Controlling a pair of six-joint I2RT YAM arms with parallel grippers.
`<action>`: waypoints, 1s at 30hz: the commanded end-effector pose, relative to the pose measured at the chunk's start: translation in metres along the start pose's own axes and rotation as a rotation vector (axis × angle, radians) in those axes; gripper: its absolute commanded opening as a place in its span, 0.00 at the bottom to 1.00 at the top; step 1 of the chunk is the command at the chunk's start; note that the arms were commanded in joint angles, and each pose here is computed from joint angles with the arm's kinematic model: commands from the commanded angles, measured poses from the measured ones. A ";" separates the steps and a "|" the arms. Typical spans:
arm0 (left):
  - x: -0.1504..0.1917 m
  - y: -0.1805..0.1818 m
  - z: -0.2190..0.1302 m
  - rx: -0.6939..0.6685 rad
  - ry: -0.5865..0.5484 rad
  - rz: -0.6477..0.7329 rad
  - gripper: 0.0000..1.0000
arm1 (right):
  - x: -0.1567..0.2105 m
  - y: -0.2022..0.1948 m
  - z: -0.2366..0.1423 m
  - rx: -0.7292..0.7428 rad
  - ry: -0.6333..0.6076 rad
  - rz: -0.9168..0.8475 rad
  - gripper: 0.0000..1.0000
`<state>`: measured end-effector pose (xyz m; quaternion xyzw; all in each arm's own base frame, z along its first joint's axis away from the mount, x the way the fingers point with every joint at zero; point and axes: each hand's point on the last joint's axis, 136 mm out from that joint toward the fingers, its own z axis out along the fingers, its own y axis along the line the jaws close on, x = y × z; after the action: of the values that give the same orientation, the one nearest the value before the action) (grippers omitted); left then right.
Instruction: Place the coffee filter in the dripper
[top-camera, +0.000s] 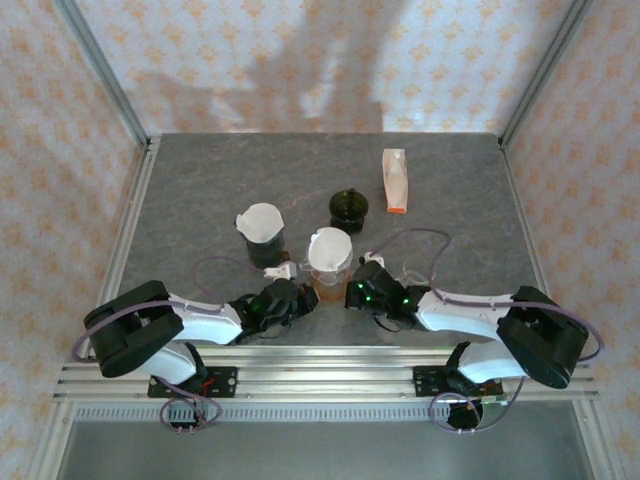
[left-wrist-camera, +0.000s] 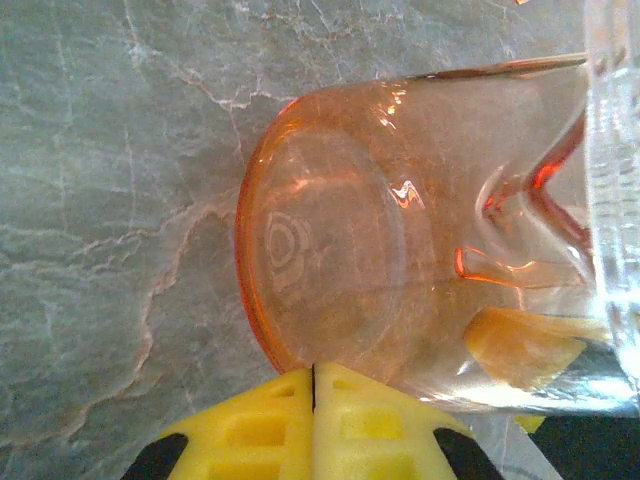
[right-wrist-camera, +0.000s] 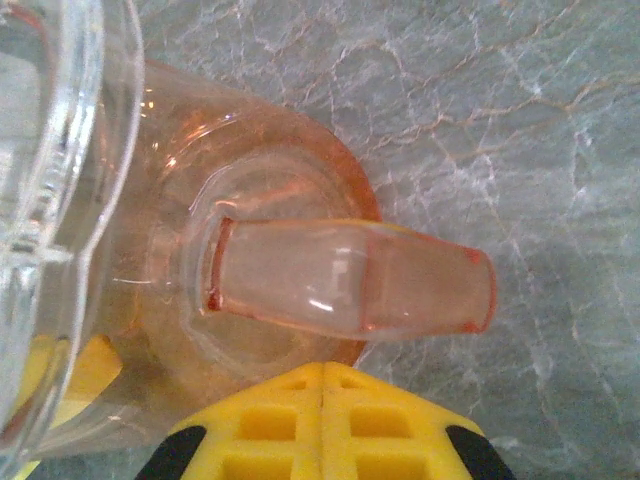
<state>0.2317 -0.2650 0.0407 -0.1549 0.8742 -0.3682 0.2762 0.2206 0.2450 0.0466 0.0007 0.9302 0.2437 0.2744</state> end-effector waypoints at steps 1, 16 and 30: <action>-0.010 -0.015 0.009 0.034 -0.027 -0.021 0.00 | -0.018 0.024 0.002 -0.075 -0.039 -0.009 0.00; -0.015 -0.013 0.026 0.011 -0.045 -0.049 0.00 | -0.048 0.021 0.016 -0.067 -0.068 0.010 0.00; 0.001 -0.011 0.023 -0.012 -0.004 -0.082 0.00 | -0.047 0.006 0.008 -0.024 -0.079 0.028 0.03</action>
<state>0.2514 -0.2796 0.0385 -0.1894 0.8633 -0.3767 0.2775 0.2663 0.2391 0.0514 0.0324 0.9250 0.2336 0.2979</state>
